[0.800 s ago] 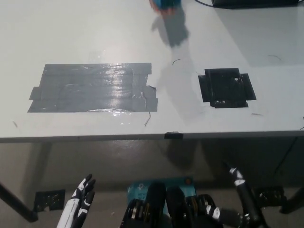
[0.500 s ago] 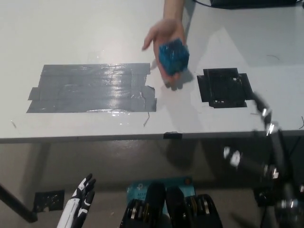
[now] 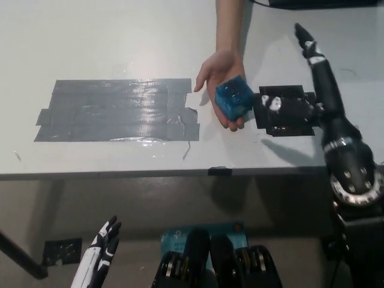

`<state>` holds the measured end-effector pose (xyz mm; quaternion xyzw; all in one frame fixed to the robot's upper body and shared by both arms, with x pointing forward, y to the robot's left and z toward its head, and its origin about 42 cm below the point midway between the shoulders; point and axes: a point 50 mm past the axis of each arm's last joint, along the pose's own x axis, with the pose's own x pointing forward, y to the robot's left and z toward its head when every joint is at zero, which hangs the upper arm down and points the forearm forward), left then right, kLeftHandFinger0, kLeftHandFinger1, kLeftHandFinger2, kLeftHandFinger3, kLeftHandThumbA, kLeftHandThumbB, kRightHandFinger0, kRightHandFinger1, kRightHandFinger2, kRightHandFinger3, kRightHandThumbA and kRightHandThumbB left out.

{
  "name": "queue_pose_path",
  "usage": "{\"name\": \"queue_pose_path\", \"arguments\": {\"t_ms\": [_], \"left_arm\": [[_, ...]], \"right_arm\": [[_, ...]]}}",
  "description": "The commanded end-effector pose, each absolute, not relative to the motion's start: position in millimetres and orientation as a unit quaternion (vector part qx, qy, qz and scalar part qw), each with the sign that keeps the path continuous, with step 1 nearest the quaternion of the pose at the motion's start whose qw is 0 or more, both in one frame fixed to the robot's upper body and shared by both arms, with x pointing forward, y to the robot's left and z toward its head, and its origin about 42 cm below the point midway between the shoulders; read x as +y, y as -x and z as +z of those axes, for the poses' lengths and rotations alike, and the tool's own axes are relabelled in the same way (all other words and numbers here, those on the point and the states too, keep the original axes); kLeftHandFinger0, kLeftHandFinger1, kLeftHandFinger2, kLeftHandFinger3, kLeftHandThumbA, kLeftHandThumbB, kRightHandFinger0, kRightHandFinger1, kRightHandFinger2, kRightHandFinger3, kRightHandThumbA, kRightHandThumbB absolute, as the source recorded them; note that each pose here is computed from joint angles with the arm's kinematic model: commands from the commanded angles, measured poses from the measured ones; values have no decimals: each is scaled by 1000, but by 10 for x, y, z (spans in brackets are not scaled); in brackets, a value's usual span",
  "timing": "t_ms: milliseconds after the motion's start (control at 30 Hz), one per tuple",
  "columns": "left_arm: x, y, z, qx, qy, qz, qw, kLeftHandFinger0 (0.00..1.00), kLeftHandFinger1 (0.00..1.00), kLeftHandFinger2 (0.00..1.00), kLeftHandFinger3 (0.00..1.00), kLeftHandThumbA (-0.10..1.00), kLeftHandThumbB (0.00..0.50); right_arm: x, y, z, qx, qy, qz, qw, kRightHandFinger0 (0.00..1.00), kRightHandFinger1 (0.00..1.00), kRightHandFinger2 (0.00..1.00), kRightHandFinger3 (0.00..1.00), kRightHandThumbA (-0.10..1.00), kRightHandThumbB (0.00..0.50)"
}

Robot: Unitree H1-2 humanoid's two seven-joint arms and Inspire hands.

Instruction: A person hands a rubik's cube to the robot and rhe robot picks it up with its right hand and places it on the black spot on the desk infron tof it

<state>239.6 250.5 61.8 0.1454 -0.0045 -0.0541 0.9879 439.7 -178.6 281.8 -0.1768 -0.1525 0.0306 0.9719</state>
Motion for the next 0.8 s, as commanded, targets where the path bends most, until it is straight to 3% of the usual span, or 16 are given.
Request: {"name": "queue_pose_path", "arguments": {"t_ms": [0,133,300,467,700,767], "left_arm": [[2504,-2451,728,-38,-153,-59,986,1000,1000,1000,1000,956,148],[2495,-2476,765,-37,-155,-63,985,1000,1000,1000,1000,957,152],[2507,-2489,771,-40,-151,-63,986,1000,1000,1000,1000,952,160],[2507,-2510,792,-43,-156,-65,985,1000,1000,1000,1000,947,126],[2508,-2515,789,-38,-152,-65,985,1000,1000,1000,1000,942,148],[2506,-2521,789,-38,-147,-64,986,1000,1000,1000,1000,929,154]], "right_arm": [[-1585,-4637,2946,-130,136,51,981,1000,1000,1000,1000,1000,408],[-1454,-4765,2856,-98,114,53,987,1000,1000,1000,1000,986,452],[-1346,-4834,2729,-73,106,60,990,1000,1000,1000,1000,983,457],[-1288,-4922,2616,-44,113,57,991,1000,1000,1000,1000,1000,500],[-1323,-5005,2519,-29,157,41,986,1000,1000,1000,1000,1000,492],[-1350,-5037,2503,-25,156,33,987,1000,1000,1000,1000,1000,465]]}}
